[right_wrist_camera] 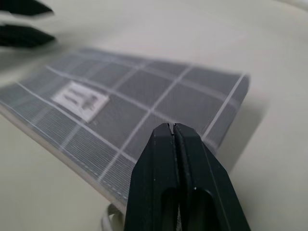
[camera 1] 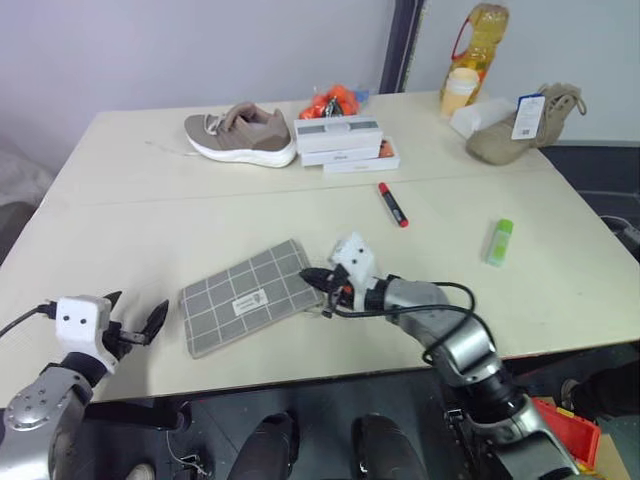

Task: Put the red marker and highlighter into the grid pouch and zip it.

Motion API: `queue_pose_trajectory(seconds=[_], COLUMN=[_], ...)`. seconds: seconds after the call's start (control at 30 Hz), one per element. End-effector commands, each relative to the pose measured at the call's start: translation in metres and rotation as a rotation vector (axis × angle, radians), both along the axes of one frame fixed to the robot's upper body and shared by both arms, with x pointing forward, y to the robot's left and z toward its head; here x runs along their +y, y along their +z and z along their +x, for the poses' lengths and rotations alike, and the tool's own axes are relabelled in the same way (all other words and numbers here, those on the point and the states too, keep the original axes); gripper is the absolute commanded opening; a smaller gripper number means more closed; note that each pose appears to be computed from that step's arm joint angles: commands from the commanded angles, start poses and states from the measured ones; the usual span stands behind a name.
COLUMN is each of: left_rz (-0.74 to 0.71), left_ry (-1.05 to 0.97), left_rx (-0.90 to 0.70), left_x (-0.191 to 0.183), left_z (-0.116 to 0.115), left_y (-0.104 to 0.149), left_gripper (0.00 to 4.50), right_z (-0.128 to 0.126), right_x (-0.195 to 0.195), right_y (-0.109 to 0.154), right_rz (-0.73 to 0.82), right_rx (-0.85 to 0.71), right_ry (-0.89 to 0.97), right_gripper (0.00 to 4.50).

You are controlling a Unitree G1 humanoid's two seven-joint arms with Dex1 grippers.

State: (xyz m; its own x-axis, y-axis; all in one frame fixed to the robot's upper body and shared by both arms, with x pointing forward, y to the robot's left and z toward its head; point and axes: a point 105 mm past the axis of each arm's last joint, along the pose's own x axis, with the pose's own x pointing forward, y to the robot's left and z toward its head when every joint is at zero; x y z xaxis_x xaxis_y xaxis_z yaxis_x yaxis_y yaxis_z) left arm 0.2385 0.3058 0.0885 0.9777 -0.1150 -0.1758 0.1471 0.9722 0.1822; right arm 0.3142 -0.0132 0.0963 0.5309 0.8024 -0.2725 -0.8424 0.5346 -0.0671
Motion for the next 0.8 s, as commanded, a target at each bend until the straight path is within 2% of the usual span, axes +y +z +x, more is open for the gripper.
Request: queue_pose_trajectory(seconds=[0.03, 0.1, 0.23, 0.3, 0.4, 0.53, 0.63, 0.8], left_rz=[0.099, 0.171, 0.355, 0.492, 0.588, 0.773, 0.812, 0.789], left_ry=[-0.069, -0.127, -0.261, -0.358, -0.437, -0.700, -0.786, -0.910], left_rx=[0.005, 0.041, 0.068, 0.028, -0.050, -0.153, -0.220, -0.338], left_x=[0.002, 0.002, -0.002, -0.012, -0.023, -0.057, -0.067, -0.090], left_z=[-0.009, -0.018, -0.025, -0.024, -0.016, -0.013, -0.002, 0.013], left_y=[0.007, 0.003, 0.000, 0.002, 0.005, -0.004, -0.007, -0.005], left_gripper=[4.50, 4.50, 4.50, 4.50, 4.50, 4.50, 4.50, 4.50], right_z=[0.014, 0.022, 0.022, 0.023, 0.023, 0.022, 0.022, 0.023], right_x=[0.003, 0.000, 0.001, 0.002, 0.005, 0.011, 0.015, 0.017], right_y=[-0.006, -0.012, -0.013, -0.010, -0.009, -0.008, -0.006, -0.007], right_rz=[0.004, 0.027, 0.038, 0.041, 0.044, 0.047, 0.049, 0.037], right_rx=[0.040, 0.095, 0.106, 0.095, 0.092, 0.088, 0.083, 0.073], right_ry=[-0.088, -0.155, -0.145, -0.132, -0.123, -0.105, -0.098, -0.099], right_gripper=[0.12, 0.12, 0.12, 0.12, 0.12, 0.12, 0.12, 0.12])
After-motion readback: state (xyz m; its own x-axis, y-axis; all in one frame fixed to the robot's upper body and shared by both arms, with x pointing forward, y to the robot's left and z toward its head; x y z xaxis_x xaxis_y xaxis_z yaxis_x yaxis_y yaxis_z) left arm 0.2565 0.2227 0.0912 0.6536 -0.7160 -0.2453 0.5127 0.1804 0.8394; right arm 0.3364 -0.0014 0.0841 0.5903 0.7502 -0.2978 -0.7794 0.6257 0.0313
